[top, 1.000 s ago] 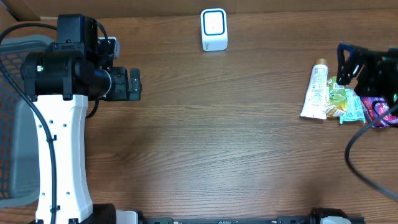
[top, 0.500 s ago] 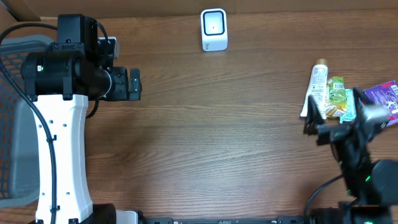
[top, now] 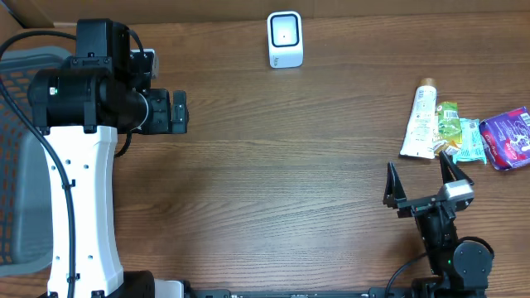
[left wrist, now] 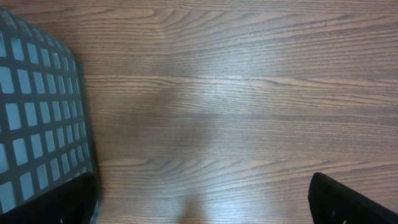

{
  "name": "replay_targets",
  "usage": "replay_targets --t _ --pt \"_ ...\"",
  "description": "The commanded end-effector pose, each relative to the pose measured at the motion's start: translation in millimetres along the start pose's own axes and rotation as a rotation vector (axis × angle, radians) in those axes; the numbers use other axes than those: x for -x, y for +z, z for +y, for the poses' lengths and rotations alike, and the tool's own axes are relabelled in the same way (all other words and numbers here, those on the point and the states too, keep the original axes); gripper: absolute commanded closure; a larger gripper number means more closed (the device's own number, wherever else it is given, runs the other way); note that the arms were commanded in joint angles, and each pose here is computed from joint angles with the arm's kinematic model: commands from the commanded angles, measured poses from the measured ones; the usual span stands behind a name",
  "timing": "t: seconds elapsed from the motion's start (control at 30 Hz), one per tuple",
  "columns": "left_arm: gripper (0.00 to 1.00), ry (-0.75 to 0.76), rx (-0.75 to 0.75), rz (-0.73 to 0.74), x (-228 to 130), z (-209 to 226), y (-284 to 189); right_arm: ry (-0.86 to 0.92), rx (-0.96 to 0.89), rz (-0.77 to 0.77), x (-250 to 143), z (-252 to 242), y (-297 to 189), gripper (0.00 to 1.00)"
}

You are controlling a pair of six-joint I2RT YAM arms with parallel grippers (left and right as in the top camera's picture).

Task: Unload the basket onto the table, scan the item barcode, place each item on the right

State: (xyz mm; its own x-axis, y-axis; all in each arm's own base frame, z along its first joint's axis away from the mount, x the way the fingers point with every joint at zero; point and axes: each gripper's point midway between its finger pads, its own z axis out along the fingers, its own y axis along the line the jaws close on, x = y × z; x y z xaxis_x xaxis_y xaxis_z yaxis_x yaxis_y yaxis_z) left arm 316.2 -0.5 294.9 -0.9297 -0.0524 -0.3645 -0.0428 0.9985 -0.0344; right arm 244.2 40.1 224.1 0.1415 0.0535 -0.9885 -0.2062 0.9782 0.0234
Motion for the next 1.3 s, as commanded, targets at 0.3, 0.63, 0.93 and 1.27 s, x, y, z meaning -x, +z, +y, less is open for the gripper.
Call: replay_targets --t 0.3,0.63,0.93,1.27 --pt "0.00 0.019 -0.005 0.002 1.8 0.1 1.9 0.025 0.004 0.164 -51.1 1.9 -9.0 0.00" --pt "0.00 0.019 -0.005 0.002 1.8 0.1 1.9 0.025 0.002 0.164 -51.1 1.7 -9.0 0.00" --pt "0.00 0.019 -0.005 0.002 1.8 0.1 1.9 0.025 0.002 0.164 -51.1 1.7 -9.0 0.00" --pt "0.00 0.019 -0.005 0.002 1.8 0.1 1.9 0.025 0.002 0.164 -51.1 1.7 -9.0 0.00"
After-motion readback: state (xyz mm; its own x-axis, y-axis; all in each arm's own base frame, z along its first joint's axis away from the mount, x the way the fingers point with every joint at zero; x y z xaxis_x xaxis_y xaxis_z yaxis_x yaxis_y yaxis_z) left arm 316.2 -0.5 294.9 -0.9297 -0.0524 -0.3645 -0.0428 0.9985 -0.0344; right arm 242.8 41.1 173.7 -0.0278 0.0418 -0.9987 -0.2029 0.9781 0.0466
